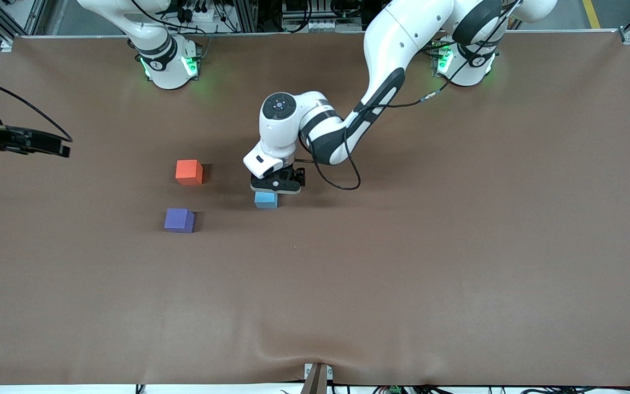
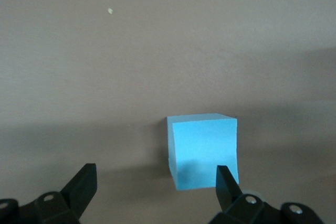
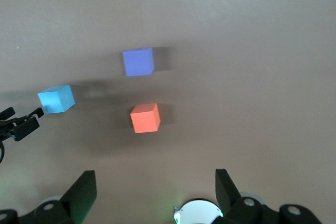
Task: Place blue block between orange and purple blocks
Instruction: 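Set down the blue cube and open the left gripper while the right gripper reaches in, then grasp the blue cube with the right gripper while the left gripper withdraws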
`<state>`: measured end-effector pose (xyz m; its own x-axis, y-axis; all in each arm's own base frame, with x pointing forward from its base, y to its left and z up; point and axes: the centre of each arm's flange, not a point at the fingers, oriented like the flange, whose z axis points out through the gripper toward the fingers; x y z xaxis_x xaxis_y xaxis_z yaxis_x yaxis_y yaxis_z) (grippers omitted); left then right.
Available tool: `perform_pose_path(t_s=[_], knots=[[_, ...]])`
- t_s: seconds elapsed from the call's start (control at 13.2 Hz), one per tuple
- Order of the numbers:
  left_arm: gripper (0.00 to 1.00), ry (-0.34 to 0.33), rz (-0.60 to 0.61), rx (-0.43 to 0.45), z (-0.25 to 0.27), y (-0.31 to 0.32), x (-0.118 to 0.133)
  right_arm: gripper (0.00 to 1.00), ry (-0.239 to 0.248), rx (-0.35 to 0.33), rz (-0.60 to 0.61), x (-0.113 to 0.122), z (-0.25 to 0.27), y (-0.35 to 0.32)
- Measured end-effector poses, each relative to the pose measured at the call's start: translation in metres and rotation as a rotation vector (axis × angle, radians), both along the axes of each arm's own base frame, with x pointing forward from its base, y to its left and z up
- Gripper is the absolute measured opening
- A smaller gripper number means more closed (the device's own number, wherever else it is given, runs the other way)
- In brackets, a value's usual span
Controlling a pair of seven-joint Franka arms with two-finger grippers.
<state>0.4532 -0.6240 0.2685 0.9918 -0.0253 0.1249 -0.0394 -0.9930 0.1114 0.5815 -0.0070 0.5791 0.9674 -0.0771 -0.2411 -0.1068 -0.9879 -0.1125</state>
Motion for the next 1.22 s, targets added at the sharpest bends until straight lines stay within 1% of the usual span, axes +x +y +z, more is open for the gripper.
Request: perform_pose_path(t_s=[0.08, 0.15, 0.23, 0.38, 0.46, 0.53, 0.61, 0.68, 0.84, 0.91, 1.06, 1.22], knots=[[1.00, 0.007, 0.027, -0.003, 0.034, 0.006, 0.008, 1.00, 0.001, -0.001, 0.016, 0.004, -0.006, 0.018], [1.00, 0.004, 0.057, -0.006, 0.079, 0.018, 0.018, 1.00, 0.002, -0.010, 0.014, 0.007, -0.010, 0.039], [1.00, 0.002, 0.088, 0.015, 0.126, 0.039, 0.027, 1.00, 0.002, -0.020, 0.009, 0.008, -0.013, 0.063], [1.00, 0.007, 0.159, 0.119, 0.212, 0.100, 0.038, 1.00, 0.004, -0.031, 0.033, 0.006, -0.018, 0.106], [1.00, -0.003, 0.174, 0.167, 0.247, 0.137, 0.048, 1.00, 0.001, -0.035, 0.045, 0.005, -0.021, 0.126], [1.00, -0.011, 0.149, 0.213, 0.272, 0.173, 0.059, 1.00, -0.009, -0.039, 0.044, 0.005, -0.027, 0.144], [1.00, -0.007, 0.108, 0.258, 0.290, 0.212, 0.074, 1.00, -0.020, -0.041, 0.048, 0.005, -0.037, 0.162], [1.00, 0.006, 0.085, 0.284, 0.302, 0.253, 0.092, 1.00, -0.026, -0.044, 0.057, 0.003, -0.050, 0.180], [1.00, 0.036, 0.080, 0.304, 0.315, 0.338, 0.129, 1.00, -0.038, -0.056, 0.040, -0.001, -0.079, 0.217], [1.00, 0.055, 0.074, 0.309, 0.318, 0.377, 0.144, 1.00, -0.041, -0.062, 0.032, -0.005, -0.096, 0.235], [1.00, 0.102, 0.039, 0.319, 0.319, 0.436, 0.159, 1.00, -0.024, -0.077, 0.054, -0.015, -0.134, 0.270], [1.00, 0.130, 0.051, 0.280, 0.327, 0.477, 0.164, 1.00, 0.004, -0.096, 0.083, -0.022, -0.172, 0.297]])
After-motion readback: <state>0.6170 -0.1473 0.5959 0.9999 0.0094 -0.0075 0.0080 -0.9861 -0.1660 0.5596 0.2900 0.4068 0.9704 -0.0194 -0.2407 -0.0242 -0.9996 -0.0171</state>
